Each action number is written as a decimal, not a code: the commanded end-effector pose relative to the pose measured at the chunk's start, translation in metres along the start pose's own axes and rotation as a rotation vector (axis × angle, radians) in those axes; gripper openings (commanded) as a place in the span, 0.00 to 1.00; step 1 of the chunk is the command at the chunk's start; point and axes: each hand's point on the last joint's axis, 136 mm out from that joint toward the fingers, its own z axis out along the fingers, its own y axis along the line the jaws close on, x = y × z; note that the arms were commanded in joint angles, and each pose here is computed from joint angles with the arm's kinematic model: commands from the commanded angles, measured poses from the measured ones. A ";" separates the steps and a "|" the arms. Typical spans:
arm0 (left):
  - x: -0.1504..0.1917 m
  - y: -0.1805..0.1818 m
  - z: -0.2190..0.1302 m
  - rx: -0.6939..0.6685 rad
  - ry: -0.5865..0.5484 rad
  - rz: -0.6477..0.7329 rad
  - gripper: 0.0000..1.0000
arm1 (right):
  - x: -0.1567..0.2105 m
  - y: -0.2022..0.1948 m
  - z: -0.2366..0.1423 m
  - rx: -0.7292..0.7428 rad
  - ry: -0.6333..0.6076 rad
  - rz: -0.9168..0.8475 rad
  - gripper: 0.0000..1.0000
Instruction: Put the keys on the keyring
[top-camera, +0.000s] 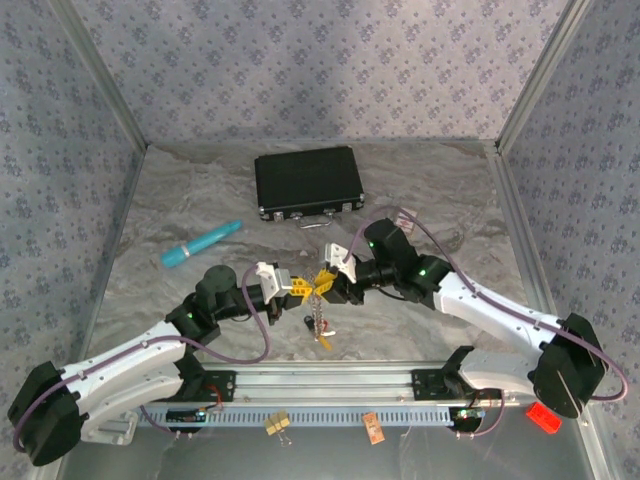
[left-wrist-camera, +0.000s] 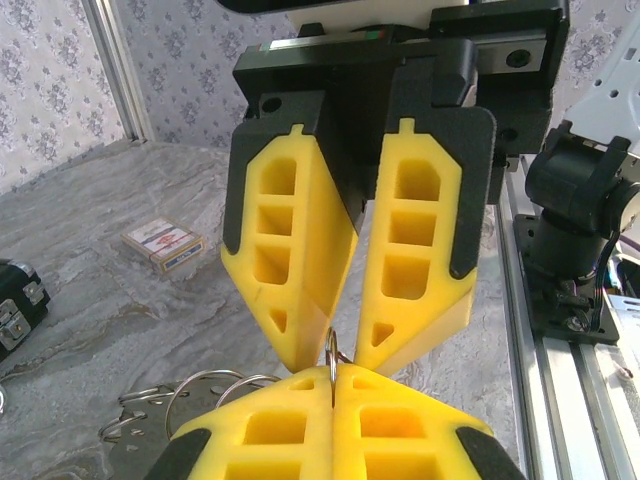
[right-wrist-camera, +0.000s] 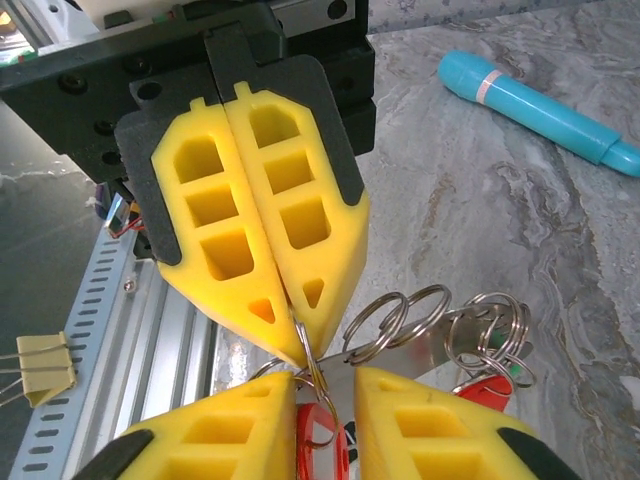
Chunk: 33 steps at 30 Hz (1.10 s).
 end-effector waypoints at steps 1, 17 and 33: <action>-0.024 -0.008 -0.001 0.042 -0.083 0.033 0.00 | -0.019 0.005 -0.001 -0.033 -0.041 -0.043 0.20; 0.000 0.005 -0.003 -0.040 0.088 0.058 0.24 | -0.007 -0.003 -0.012 0.043 0.142 -0.095 0.00; 0.004 0.003 0.003 0.001 0.148 0.081 0.16 | -0.008 0.002 -0.003 0.051 0.344 -0.228 0.00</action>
